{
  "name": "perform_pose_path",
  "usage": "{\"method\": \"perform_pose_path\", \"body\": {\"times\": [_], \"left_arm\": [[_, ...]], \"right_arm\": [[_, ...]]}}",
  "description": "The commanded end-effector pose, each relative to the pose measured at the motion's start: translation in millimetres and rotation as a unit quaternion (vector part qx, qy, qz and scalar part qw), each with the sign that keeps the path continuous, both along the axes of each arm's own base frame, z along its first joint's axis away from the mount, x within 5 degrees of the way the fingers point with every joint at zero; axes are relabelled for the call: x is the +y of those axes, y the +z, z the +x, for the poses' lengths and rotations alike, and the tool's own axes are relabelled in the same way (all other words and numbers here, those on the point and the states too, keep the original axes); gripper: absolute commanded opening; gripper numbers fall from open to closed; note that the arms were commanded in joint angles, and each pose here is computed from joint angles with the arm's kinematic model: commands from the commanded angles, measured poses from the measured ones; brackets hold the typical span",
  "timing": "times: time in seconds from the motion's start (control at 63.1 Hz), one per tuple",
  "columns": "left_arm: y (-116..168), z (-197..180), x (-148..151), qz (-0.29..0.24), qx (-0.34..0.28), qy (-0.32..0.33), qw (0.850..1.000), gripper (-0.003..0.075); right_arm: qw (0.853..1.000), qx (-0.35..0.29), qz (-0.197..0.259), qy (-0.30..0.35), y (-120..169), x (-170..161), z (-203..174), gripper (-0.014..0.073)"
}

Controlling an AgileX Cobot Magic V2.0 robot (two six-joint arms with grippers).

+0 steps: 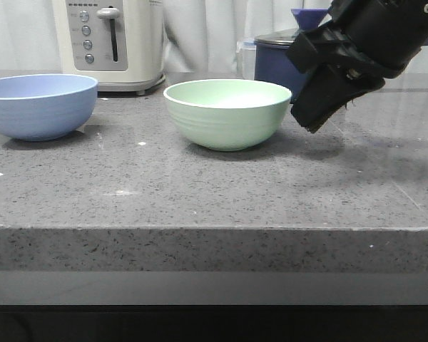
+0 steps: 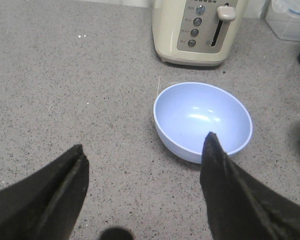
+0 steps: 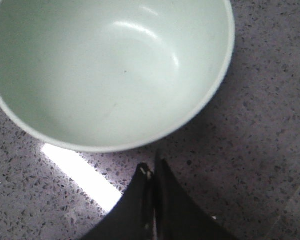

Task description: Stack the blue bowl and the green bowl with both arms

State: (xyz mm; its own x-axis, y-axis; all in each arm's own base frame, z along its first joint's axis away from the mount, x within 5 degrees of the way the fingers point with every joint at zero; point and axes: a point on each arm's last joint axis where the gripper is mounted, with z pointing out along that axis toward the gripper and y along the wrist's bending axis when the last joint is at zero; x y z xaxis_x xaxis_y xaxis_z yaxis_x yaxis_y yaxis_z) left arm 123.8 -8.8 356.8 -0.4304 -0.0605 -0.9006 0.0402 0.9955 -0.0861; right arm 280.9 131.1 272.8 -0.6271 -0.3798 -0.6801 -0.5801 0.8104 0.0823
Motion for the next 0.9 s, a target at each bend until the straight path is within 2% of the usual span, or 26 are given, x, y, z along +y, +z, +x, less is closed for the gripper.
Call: {"method": "perform_pose_path", "body": {"times": [0.0, 0.127, 0.412, 0.697, 0.888], "left_arm": [[14.9, 10.8, -1.4, 0.000, -0.025, -0.005, 1.000, 0.0473], [19.9, 35.5, -3.7, 0.021, 0.010, -0.021, 0.999, 0.0473], [18.4, 108.2, -8.2, 0.034, 0.109, -0.035, 0.993, 0.0473], [-7.8, 174.6, -11.7, 0.043, 0.181, -0.043, 0.982, 0.0473], [-30.0, 203.6, -13.6, 0.041, 0.221, -0.045, 0.973, 0.0473]], "right_arm": [[0.999, -0.044, 0.021, -0.009, 20.9, -0.2, 1.7, -0.0063], [0.999, -0.044, 0.021, -0.009, 20.9, -0.2, 1.7, -0.0063], [0.999, -0.045, 0.021, -0.009, 21.0, -0.2, 1.7, -0.0063], [0.999, -0.045, 0.021, -0.009, 21.0, -0.2, 1.7, -0.0063], [0.999, -0.045, 0.021, -0.009, 21.0, -0.2, 1.7, -0.0063]]}}
